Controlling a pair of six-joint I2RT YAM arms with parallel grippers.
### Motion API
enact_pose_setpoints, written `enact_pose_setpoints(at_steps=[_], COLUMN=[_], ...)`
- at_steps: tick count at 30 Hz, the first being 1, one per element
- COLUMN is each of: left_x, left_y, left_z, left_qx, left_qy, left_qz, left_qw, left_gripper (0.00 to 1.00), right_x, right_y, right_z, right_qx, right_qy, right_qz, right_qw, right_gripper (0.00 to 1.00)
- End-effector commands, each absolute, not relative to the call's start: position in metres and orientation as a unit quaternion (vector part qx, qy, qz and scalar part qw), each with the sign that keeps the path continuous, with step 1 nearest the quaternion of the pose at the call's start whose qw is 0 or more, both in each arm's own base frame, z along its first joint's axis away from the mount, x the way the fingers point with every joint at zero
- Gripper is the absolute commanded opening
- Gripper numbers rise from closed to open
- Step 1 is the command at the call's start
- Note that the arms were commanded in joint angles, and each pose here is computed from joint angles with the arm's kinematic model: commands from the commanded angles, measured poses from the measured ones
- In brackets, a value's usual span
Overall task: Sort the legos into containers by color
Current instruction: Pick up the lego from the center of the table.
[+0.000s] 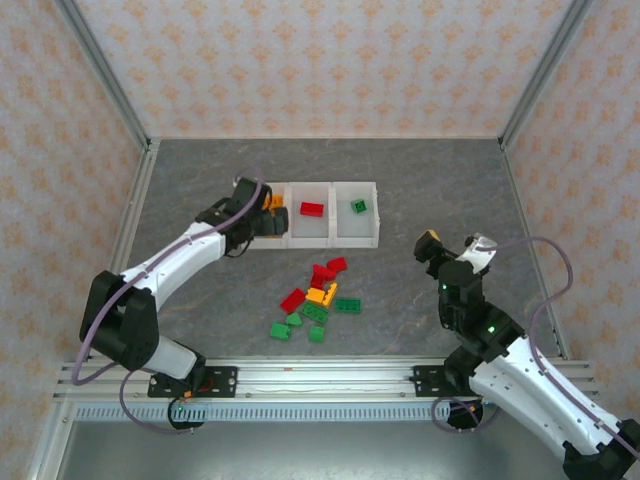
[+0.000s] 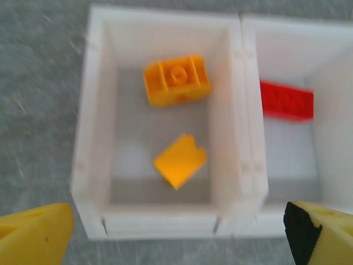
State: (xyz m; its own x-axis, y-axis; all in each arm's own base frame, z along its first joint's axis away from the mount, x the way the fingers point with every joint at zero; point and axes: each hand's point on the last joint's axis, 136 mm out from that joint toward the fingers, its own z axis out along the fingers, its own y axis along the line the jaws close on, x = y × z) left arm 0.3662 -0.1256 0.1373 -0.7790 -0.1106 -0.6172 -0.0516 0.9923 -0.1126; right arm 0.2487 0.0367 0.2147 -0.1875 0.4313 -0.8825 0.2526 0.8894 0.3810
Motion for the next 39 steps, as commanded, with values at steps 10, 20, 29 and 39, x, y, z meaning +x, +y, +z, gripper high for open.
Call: enact_pose_setpoints(at_steps=[10,20,29,39], left_x=[0.286,0.266,0.267,0.282], left_y=[-0.212,-0.247,-0.246,-0.237], left_z=[0.096,0.056,0.045,0.036], left_qx=[0.056,0.127,0.118,0.095], left_qy=[0.962,0.973,0.977,0.980], left_qz=[-0.101,-0.081,-0.066,-0.049], left_qw=[0.248,0.175,0.167,0.169], left_gripper=[0.97,0.85,0.72,0.58], right_x=[0.254,0.253,0.253,0.252], right_y=[0.041,0.037,0.037,0.036], right_z=[0.211,0.208,0.206,0.207], right_qx=[0.213,0.219,0.219,0.221], right_qy=[0.776,0.776,0.776,0.775], right_qz=[0.065,0.055,0.054,0.053], right_qw=[0.590,0.590,0.588,0.589], right_gripper=[1.00,0.99,1.00,1.00])
